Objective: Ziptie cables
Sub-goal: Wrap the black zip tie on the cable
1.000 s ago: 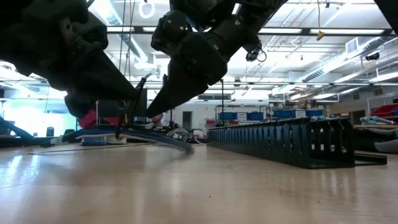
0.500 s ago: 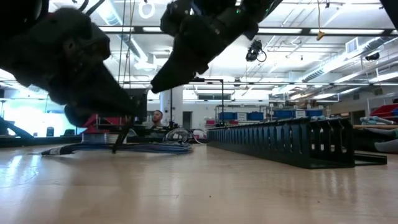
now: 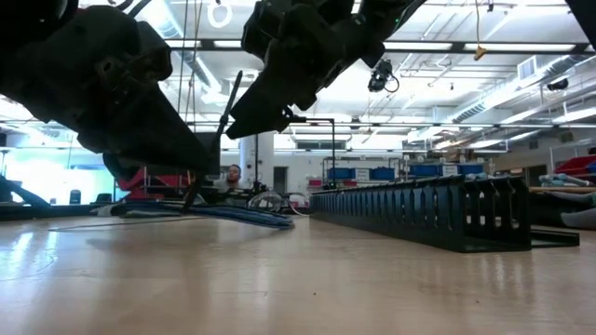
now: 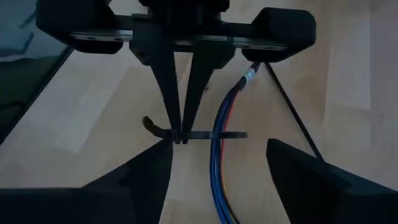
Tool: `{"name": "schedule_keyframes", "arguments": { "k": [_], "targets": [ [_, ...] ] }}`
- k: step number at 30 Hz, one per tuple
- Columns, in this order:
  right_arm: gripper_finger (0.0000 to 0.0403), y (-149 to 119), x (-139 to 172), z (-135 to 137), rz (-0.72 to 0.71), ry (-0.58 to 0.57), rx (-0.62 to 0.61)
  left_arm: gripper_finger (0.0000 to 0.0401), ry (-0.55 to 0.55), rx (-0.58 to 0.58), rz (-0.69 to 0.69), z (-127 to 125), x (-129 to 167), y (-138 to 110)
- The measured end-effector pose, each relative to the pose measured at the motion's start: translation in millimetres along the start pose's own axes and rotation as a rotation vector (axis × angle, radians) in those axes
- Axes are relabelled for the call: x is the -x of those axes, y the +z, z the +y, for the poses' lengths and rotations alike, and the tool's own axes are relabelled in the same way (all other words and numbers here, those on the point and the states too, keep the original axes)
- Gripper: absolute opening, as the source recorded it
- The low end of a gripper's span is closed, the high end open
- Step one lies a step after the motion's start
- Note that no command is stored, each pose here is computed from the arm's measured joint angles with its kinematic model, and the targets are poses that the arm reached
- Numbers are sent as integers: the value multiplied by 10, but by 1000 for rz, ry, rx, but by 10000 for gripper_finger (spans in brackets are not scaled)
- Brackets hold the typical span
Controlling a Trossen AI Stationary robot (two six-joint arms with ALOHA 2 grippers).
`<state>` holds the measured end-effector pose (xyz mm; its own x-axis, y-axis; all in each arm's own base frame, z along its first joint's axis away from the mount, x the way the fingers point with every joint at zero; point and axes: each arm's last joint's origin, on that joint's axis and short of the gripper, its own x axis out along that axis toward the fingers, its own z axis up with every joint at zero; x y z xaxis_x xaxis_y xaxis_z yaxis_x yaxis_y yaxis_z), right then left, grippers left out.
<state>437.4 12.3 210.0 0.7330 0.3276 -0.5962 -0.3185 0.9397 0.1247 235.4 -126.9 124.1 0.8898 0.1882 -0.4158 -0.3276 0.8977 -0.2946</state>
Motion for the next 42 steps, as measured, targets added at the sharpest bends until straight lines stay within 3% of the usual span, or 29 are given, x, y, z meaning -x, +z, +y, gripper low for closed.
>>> {"name": "schedule_keyframes", "arguments": {
  "k": [11, 29, 42],
  "targets": [
    [233, -46, 2, 18, 44, 40, -16, 0, 9, -5, 1, 7, 0, -4],
    [226, 81, -2, 22, -80, 26, 35, 0, 11, -1, -9, 10, -6, 8],
    [169, 101, -12, 21, -107, 29, 47, 0, 10, -18, -11, 10, -9, 13]
  ]
}}
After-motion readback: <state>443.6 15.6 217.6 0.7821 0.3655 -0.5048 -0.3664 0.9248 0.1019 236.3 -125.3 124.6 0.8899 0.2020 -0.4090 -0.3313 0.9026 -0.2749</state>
